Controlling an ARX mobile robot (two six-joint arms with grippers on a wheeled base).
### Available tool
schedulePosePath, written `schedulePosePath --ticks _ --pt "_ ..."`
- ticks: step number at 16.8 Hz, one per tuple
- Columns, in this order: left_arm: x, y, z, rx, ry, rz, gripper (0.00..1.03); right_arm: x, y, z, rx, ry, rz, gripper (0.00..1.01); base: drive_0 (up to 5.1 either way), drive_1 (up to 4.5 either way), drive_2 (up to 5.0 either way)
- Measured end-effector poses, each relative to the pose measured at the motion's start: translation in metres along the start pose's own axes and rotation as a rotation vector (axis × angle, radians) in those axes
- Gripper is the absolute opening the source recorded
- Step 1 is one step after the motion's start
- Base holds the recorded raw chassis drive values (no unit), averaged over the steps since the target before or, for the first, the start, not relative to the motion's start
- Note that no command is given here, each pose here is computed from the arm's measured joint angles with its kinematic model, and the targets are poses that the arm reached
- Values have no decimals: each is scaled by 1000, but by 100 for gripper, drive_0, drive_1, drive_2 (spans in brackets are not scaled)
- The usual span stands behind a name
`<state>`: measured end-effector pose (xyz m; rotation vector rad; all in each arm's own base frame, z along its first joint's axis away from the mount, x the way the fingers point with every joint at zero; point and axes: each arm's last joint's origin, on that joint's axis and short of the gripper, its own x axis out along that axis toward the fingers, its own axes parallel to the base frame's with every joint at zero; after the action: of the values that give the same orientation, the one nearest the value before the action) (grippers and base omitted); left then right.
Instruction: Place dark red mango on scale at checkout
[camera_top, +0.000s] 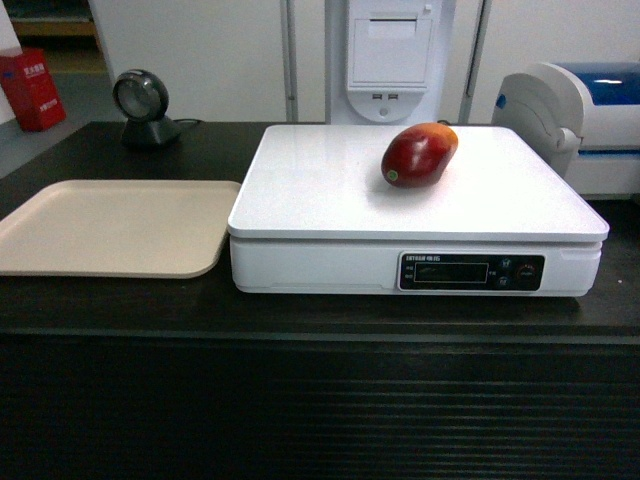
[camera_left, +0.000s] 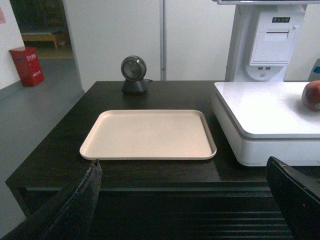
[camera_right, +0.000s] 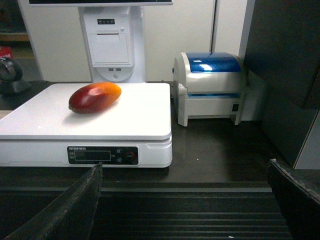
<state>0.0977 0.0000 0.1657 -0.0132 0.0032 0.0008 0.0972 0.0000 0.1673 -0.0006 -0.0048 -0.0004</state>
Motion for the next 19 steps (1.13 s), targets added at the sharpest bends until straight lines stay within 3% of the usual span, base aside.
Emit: schedulePosePath --ticks 19 --pt "0 0 0 0 0 0 98 0 0 0 -1 -1 1 98 0 0 0"
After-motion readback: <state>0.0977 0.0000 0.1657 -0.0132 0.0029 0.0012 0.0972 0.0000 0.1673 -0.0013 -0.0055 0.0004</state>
